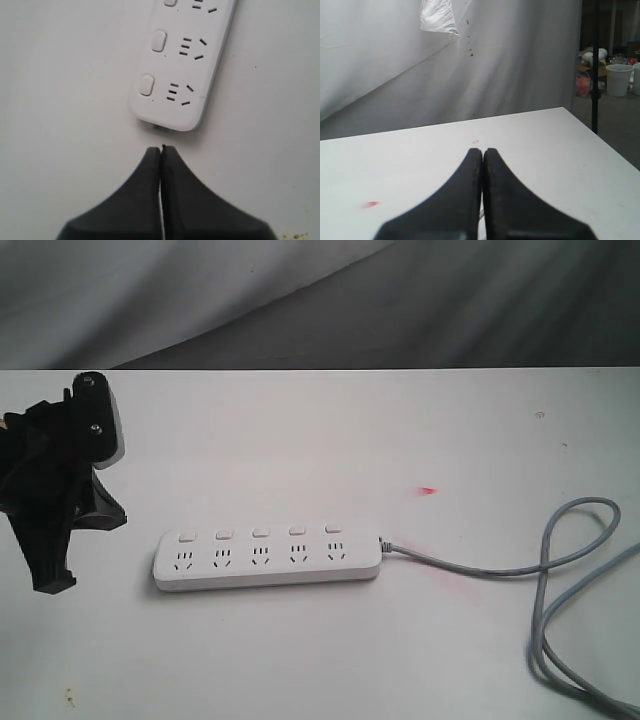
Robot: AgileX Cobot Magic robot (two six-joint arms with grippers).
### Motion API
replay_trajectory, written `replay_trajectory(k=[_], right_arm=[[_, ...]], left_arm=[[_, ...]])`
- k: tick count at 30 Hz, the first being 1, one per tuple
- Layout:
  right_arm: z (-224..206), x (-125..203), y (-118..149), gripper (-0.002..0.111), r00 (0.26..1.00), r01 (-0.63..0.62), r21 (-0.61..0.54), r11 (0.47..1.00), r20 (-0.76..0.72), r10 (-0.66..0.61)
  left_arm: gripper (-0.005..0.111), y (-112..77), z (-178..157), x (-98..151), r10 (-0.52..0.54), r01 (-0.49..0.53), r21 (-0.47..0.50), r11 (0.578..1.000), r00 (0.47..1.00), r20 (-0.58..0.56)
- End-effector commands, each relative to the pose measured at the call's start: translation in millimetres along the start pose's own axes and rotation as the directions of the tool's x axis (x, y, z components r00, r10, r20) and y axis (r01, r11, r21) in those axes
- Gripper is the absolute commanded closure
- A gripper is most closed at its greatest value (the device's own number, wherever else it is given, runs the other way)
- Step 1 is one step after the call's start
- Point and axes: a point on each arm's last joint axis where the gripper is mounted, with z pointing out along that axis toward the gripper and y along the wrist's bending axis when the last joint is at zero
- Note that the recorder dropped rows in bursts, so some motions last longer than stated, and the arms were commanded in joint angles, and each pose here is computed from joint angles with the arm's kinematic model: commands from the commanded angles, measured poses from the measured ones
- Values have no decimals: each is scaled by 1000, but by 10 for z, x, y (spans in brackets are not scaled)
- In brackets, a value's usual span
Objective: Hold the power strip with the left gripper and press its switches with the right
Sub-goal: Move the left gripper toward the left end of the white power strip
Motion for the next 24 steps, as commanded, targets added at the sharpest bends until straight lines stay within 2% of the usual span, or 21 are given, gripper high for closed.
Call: replay_trajectory(k=[1, 5, 8, 11, 16, 18, 20, 24], right_arm=[[-1, 8, -5, 108, 1000, 0, 6, 1000, 1, 0], [-1, 8, -5, 108, 1000, 0, 6, 1000, 1, 0], [-1, 8, -5, 108, 1000, 0, 6, 1000, 1, 0], [-1, 8, -5, 108, 1000, 0, 6, 1000, 1, 0], [-1, 8, -5, 108, 1000, 0, 6, 1000, 1, 0], [-1, 8, -5, 108, 1000, 0, 6, 1000, 1, 0], [-1, 8, -5, 108, 1000, 0, 6, 1000, 1, 0], [-1, 8, -5, 108, 1000, 0, 6, 1000, 1, 0]], left_arm=[[106, 8, 23, -13, 8, -8, 5, 1000, 1000, -1], [106, 8, 22, -13, 6, -6, 5, 1000, 1000, -1], [100, 11, 22, -22, -4, 4, 2, 1000, 1000, 9], [84, 17, 21, -39, -23, 23, -5, 1000, 999, 27], [48, -14, 21, -31, 75, -75, 27, 997, 997, 20], [38, -25, 22, -39, 69, -71, 40, 997, 997, 30], [33, -24, 39, -50, 50, -52, 44, 998, 998, 42], [33, -12, 124, -52, 30, -33, 62, 998, 998, 51]])
